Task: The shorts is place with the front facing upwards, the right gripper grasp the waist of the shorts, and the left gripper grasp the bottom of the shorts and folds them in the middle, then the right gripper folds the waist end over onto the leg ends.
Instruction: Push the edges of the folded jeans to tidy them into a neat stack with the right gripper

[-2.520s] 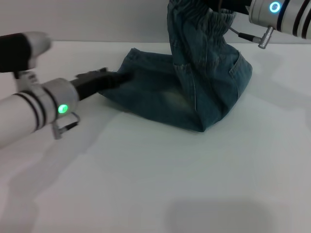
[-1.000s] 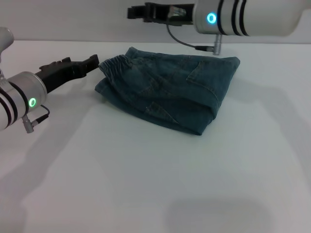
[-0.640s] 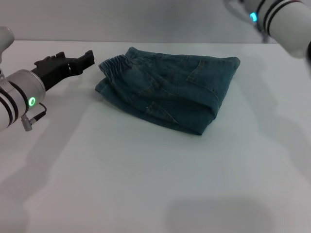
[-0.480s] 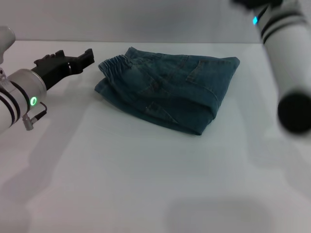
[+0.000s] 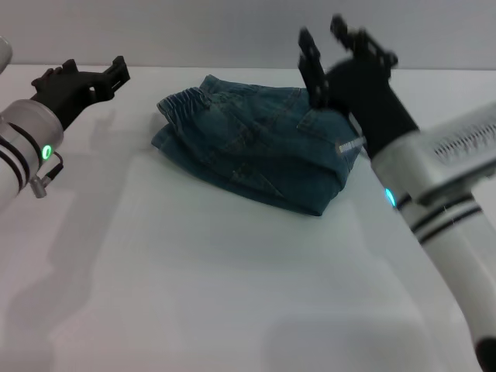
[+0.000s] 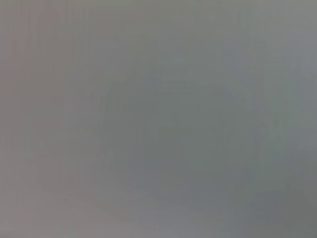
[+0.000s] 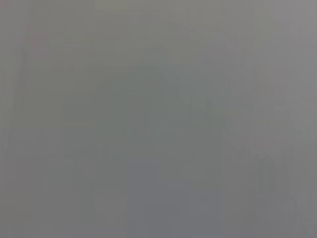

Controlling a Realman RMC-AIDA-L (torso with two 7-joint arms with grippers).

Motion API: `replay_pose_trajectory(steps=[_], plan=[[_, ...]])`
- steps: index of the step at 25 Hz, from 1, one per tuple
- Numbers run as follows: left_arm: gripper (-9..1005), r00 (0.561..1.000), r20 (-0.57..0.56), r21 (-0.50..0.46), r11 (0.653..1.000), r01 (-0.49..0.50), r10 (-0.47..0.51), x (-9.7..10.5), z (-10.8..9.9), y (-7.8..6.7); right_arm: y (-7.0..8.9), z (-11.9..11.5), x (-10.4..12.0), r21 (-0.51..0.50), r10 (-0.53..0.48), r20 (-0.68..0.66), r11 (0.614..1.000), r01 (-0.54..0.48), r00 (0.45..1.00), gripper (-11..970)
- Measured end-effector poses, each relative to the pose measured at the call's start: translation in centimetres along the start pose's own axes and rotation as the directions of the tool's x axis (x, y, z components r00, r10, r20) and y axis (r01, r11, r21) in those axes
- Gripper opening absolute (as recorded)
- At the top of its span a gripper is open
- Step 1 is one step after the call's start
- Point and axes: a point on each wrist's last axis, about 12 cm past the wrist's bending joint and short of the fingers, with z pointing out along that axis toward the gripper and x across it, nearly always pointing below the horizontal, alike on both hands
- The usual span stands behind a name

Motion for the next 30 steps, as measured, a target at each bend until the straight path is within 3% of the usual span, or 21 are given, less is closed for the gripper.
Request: replay_pose_trajectory(steps=[4,9,12,20,30], plan=[[800,0.999,0.03,-0.014,1.0,-0.011,0.011,-0.1,0.1,-0.6,0.8,-2.3,1.8,-0.093,0.083,-0.088,0.991,-0.091,0.993,386],[799,0.998,0.064,-0.038,0.999,-0.008,0.011,0.1,-0.1,-1.1,2.1,-4.3,3.6,-0.178,0.057,-0.195,0.98,-0.093,0.979,188],[799,0.998,0.064,-0.037,0.999,-0.011,0.013,0.3,-0.2,-1.3,2.0,-5.5,4.7,-0.19,0.053,-0.258,0.976,-0.105,0.965,0],[799,0.999,0.05,-0.045,0.999,0.005,-0.003,1.0,-0.6,-1.0,0.3,-8.0,6.3,-0.105,0.126,-0.35,0.98,-0.172,0.928,-1],[799,0.999,0.041,-0.035,0.999,0.0,0.001,1.3,-0.7,-1.3,-1.7,-6.7,6.7,-0.062,0.191,-0.398,0.97,-0.234,0.897,1]])
